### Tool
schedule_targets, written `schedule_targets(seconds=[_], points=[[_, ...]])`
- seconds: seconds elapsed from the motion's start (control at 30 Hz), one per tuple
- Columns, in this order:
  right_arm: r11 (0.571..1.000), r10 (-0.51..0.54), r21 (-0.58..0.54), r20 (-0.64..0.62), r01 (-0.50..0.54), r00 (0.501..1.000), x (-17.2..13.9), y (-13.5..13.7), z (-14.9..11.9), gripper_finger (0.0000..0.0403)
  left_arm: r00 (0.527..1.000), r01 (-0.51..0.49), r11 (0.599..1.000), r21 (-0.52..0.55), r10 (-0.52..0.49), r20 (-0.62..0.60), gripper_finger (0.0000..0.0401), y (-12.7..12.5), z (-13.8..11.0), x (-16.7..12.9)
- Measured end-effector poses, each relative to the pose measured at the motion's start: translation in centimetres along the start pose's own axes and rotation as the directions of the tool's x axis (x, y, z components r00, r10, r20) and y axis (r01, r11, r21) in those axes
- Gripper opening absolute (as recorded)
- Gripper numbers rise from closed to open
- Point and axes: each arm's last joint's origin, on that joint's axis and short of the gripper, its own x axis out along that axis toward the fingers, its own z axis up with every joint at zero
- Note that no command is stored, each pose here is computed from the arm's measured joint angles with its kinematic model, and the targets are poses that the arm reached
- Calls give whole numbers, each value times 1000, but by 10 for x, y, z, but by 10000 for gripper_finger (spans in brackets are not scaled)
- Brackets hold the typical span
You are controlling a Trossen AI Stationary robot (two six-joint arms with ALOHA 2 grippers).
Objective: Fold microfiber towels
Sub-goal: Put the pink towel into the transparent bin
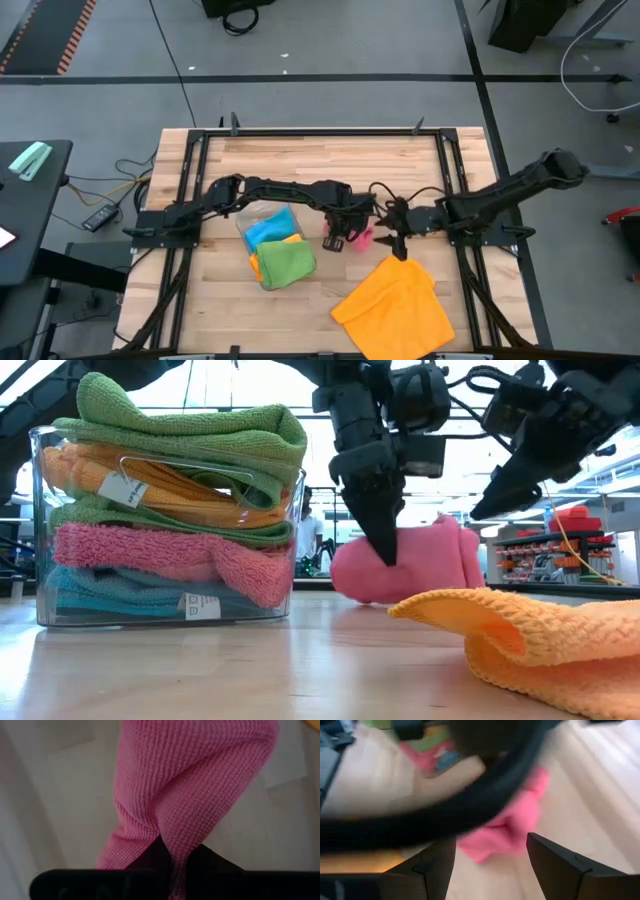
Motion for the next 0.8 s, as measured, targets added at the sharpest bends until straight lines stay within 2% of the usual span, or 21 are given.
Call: schedule_targets(seconds=[0.1,0.3,0.4,0.47,0.57,0.7,0.8], points=[[999,43,-18,22,-43,999,-1,11,-2,253,1000,-3,999,-32,4,29,33,6,0,-9],[993,-51,-100,119,63,992,-8,18,0,245,997,20,997,-76,-14,77,22,15,-1,-26],[998,-47,-41,142,53,989,-9,17,4,249,996,17,997,-77,-10,86,33,15,-1,-32],[999,-29,-26,148,33,988,-12,18,14,262,996,16,997,-79,-9,90,36,15,-1,-35],[998,-5,-68,158,16,987,-18,22,31,293,996,18,995,-101,-9,91,30,16,-1,-37],[990,-51,-125,131,67,990,-22,21,43,337,996,25,991,-132,-13,86,21,16,-2,-38],[990,-74,-113,120,88,990,-20,17,44,364,995,31,984,-176,-14,94,29,16,-2,-42]])
